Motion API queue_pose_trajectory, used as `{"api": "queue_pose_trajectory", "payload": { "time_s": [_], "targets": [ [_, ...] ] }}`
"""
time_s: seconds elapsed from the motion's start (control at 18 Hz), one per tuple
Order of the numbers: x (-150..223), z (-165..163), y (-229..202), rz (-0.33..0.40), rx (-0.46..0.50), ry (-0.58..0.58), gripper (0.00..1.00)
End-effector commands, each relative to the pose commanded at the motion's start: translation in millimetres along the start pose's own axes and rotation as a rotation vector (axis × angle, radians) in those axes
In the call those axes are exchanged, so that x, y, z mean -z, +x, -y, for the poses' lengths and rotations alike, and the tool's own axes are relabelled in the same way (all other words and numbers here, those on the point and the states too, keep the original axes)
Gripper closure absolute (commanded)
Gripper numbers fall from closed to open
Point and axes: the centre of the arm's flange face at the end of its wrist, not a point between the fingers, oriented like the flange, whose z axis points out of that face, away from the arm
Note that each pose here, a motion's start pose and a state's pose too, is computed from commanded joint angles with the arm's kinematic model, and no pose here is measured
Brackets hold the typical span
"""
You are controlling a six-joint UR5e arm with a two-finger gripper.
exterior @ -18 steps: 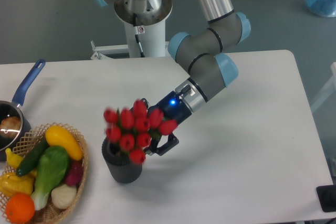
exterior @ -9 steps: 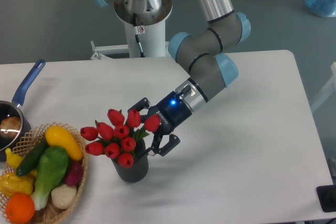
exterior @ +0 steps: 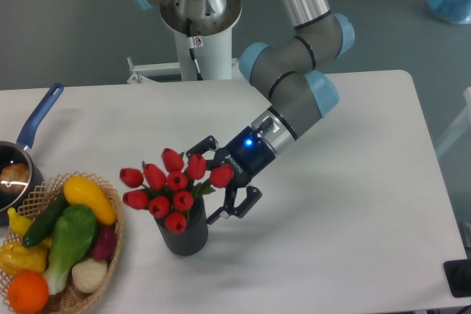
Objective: Insert the flowers into the vase
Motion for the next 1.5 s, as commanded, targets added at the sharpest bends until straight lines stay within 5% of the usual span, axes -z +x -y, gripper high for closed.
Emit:
{"api": "queue_pose_trajectory", "payload": {
  "time_s": [0.33, 0.67, 0.94, 1.06, 1.22, 1.5],
  "targets": [
    [35, 21, 4, 0.092, 0.008, -0.145, 0.00],
    [99, 62, 14, 0.308, -0.082, -0.538, 0.00],
    [152, 91, 41, 0.403, -0.062, -0.711, 0.00],
    [175, 103, 62, 0.433, -0.051, -0.862, 0.00],
    [200, 104, 76, 0.403, -0.004, -0.976, 0.00],
    [251, 111, 93, 0.154, -0.044, -1.077, 0.00]
  ]
}}
